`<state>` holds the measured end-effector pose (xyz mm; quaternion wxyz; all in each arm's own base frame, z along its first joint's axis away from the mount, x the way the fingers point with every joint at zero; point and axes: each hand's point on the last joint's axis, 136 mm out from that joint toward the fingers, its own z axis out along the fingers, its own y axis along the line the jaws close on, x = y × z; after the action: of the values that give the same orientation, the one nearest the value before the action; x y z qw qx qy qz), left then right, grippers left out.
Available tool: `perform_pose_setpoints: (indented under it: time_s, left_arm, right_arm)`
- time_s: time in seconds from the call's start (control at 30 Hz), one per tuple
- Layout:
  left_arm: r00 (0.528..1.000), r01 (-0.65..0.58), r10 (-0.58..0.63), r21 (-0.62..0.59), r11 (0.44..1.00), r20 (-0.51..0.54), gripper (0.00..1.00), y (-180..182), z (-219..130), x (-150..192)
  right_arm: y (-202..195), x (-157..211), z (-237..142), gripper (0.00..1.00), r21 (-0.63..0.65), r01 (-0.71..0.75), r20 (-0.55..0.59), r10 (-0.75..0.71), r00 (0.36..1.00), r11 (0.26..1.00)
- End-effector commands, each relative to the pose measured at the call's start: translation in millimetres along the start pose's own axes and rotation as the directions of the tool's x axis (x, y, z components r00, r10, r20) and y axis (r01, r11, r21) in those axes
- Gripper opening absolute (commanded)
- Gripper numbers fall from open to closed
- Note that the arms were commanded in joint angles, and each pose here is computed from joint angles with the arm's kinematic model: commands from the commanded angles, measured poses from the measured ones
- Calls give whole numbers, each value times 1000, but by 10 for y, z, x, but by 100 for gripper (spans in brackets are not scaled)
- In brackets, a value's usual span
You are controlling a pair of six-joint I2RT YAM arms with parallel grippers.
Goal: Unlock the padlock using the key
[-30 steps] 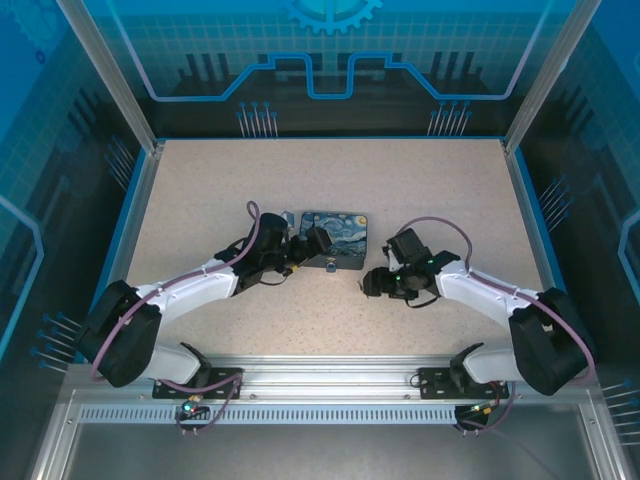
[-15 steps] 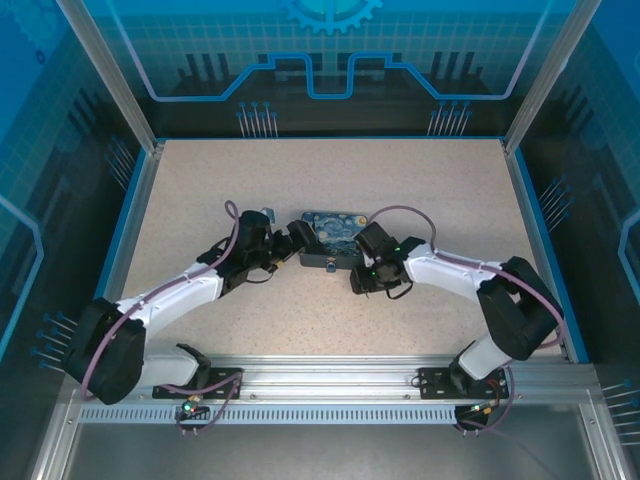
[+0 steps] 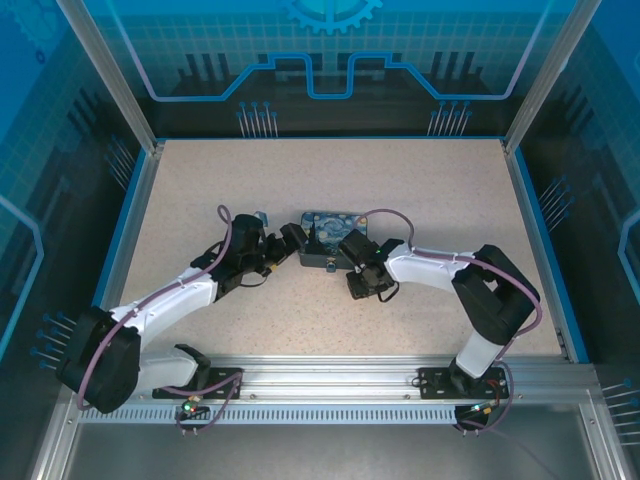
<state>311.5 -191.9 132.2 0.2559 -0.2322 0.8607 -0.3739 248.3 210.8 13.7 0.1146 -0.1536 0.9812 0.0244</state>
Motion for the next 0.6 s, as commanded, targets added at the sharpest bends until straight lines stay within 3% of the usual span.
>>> perform_pose_setpoints:
  time_s: [0.0, 0.33, 0.57]
  left_arm:
    - [1000, 14, -14, -2, 1000, 18, 99, 19, -48, -43]
    - [1000, 18, -19, 10, 1000, 14, 99, -26, -51, -49]
    - [1000, 2, -1, 41, 999, -12, 99, -122, -55, -28]
  right_arm:
    - [-59, 146, 94, 33, 58, 20, -56, -17, 998, 998]
    - [-47, 162, 49, 0, 41, 14, -33, -12, 999, 999]
    - [159, -21, -357, 0, -154, 26, 76, -15, 997, 988]
